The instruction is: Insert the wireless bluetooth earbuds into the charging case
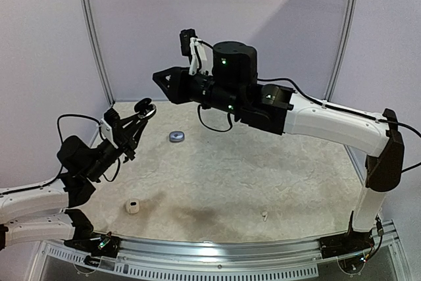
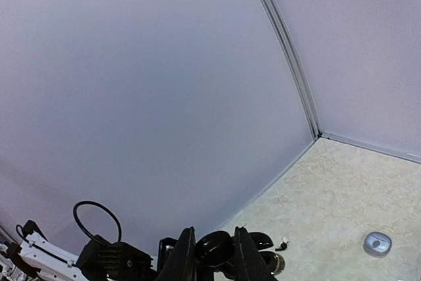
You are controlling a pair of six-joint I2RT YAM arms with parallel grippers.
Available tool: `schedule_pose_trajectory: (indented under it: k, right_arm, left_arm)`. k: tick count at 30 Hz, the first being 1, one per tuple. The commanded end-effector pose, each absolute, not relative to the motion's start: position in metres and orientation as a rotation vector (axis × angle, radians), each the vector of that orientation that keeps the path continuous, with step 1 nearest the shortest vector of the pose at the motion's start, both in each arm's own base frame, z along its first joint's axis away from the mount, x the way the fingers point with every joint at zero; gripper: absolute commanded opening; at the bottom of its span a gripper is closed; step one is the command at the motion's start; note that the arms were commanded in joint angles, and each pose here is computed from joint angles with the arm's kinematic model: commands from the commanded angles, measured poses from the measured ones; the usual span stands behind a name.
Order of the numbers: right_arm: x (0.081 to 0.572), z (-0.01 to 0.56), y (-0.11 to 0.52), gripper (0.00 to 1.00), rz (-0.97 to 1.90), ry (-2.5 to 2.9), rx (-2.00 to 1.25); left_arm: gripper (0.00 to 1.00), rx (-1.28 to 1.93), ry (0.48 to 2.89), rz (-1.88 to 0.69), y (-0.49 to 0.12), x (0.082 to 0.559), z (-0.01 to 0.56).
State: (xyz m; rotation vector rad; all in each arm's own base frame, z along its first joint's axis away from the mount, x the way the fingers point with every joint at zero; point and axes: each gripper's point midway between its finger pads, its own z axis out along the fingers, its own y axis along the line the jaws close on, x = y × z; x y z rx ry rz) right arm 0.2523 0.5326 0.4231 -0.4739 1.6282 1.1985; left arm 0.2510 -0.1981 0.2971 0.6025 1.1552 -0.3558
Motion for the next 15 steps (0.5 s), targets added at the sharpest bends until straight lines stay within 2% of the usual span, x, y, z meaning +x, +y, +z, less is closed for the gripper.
schedule_pose_trajectory:
  k: [1,7,15]
  right_arm:
    - [0.239,0.439,0.551,0.0,1.304,1.487,-0.425]
    - [0.212,0.453,0.562,0.0,1.371,1.323,-0.483]
    - [0.211,0.428,0.583,0.0,1.381,1.337,-0.503]
  left_arm:
    - [0.0,0.493,0.997,-0.468,-0.198,0.24,0.336]
    - [0.0,0.463,0.958,-0.507,-0.198,0.237,0.342]
    - [0.0,0.46,0.939,-0.517,-0.198,0.231,0.344]
